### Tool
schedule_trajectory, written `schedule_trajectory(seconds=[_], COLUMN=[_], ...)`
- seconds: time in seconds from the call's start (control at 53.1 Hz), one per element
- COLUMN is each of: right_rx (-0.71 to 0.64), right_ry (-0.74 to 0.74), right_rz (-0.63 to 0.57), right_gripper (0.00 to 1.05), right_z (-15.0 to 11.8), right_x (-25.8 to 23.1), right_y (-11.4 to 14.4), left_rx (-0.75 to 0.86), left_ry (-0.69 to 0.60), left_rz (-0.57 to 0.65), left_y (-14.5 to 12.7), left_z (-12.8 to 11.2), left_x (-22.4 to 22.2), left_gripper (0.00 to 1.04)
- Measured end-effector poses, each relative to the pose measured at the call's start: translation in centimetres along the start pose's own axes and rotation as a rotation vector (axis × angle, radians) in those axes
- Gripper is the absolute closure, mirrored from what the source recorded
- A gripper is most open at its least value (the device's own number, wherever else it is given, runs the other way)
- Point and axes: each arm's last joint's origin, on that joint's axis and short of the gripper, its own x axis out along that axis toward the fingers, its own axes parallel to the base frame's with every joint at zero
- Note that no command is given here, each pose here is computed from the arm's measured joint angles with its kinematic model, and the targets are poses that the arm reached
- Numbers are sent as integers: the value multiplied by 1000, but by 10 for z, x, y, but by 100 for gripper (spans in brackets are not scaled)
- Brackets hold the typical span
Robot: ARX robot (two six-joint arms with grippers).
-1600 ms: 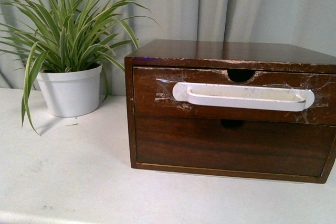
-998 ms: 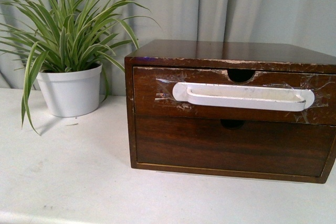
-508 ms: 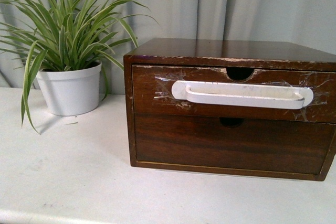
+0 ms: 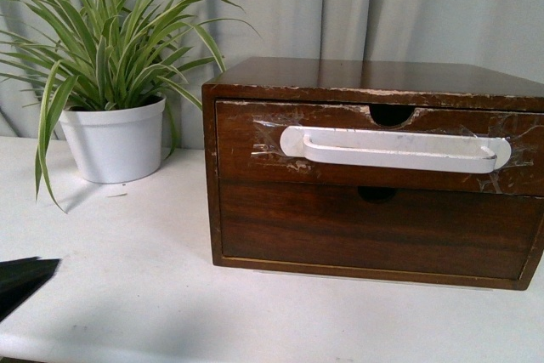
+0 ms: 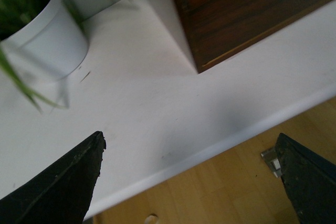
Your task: Open drawer
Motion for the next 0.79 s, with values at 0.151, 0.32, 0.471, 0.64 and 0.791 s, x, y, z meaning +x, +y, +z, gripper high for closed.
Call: schedule_trajectory(seconds=[0.151, 0.32, 0.471, 0.64, 0.791], right_rx=[-92, -171, -238, -299, -343], right_ry=[40, 74, 107, 152, 173], right_rz=[48, 89, 124, 158, 200], right_gripper=[9, 9, 9, 9, 9], right_z=[17, 33, 43, 50, 56], right_x=[13, 27, 38, 55, 66], right_y=[-12, -23, -29, -38, -42], left_rx=[198, 364, 440, 535, 586], left_ry=[-4, -40, -75, -64, -29], left_rz=[-152, -327, -434, -533, -593], left_y=[-1, -5, -11, -21, -27], left_z=[34, 70, 97, 120, 133], left_x=[17, 34, 46, 69, 90], left_gripper=[6, 6, 6, 6, 6])
